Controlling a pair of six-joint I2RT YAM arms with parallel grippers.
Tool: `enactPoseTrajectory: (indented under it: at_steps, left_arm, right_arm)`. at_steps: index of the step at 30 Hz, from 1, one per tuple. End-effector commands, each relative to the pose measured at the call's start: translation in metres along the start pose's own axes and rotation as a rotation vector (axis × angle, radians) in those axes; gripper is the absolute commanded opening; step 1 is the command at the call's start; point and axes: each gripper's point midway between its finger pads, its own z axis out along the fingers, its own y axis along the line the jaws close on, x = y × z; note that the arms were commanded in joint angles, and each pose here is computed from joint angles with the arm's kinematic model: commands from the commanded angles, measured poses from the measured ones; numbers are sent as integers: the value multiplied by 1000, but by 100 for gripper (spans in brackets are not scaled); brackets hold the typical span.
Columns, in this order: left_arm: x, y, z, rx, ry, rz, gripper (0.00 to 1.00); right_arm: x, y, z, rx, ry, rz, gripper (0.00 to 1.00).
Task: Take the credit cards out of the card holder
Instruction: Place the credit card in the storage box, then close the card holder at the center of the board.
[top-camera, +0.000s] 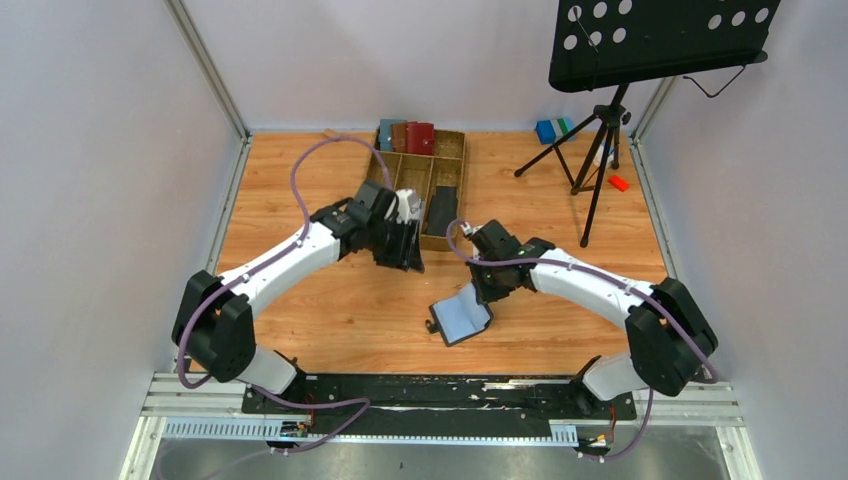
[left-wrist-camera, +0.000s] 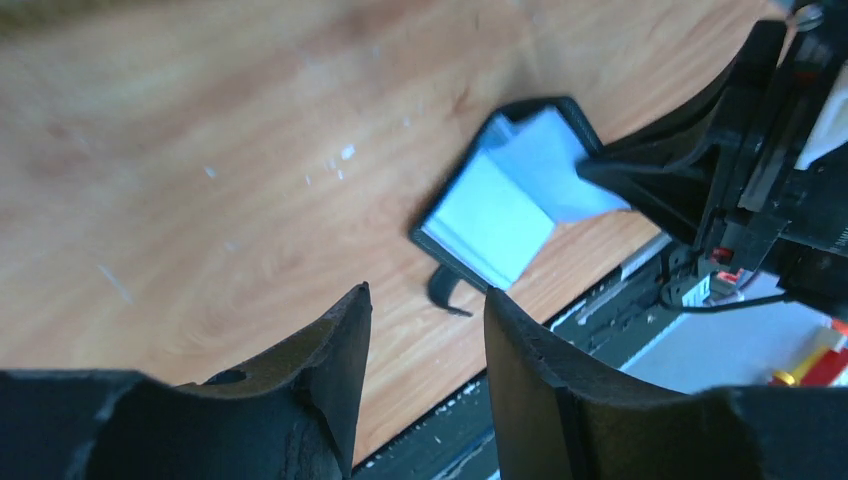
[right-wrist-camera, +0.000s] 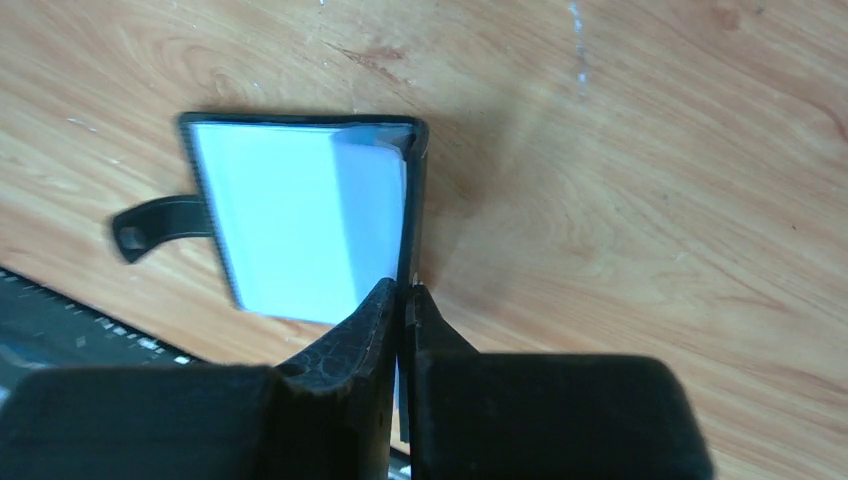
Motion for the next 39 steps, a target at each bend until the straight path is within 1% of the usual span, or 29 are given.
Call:
enactPoseTrajectory:
  at_steps: [1, 5, 8, 10, 14, 15, 16, 20, 24, 30, 31, 32, 34, 36, 37, 38, 39]
  left_arm:
    - [20, -6, 3, 61, -32, -110, 52]
    - [39, 3, -5, 25, 2, -102, 52]
    - [58, 6, -4, 31, 63, -114, 52]
    - [72, 9, -1, 37, 98, -138, 51]
    - [96, 4, 5, 99, 146, -195, 51]
    - [102, 1, 7, 116, 159, -208, 51]
    - [107, -2, 9, 131, 170, -217, 51]
    - [122, -10, 18, 177, 196, -256, 51]
    - [131, -16, 27, 236, 206, -311, 53]
    - [134, -21, 36, 285, 202, -349, 55]
    - [135, -21, 37, 282, 207, -352, 55]
    - [138, -19, 39, 274, 216, -357, 53]
    - [141, -13, 41, 239, 230, -352, 50]
    - [146, -4, 41, 182, 249, -335, 44]
    - [146, -2, 41, 169, 253, -329, 41]
    - [148, -1, 41, 162, 262, -324, 35]
    - [148, -1, 42, 158, 267, -324, 32]
  right_arm:
    - [6, -13, 25, 173, -27, -86, 0]
    - [18, -6, 40, 164, 11, -88, 0]
    - [10, -6, 33, 195, -24, -72, 0]
    - [2, -1, 24, 180, -60, -65, 0]
    - [-11, 29, 5, 16, -125, -72, 0]
    - [-10, 42, 1, -55, -122, -82, 0]
    - [-11, 48, -3, -89, -130, -84, 0]
    - [-15, 53, -13, -118, -144, -79, 0]
    - [-18, 65, -21, -215, -148, -67, 0]
    - [-19, 74, -25, -295, -129, -47, 1]
    - [-20, 78, -28, -324, -130, -51, 8]
    - [-19, 83, -30, -353, -128, -54, 19]
    - [-18, 91, -33, -402, -127, -50, 30]
    - [-14, 100, -33, -460, -113, -55, 36]
    - [-11, 103, -32, -487, -103, -56, 37]
    - [-11, 108, -31, -518, -100, -59, 37]
    - [-7, 111, -27, -544, -83, -58, 38]
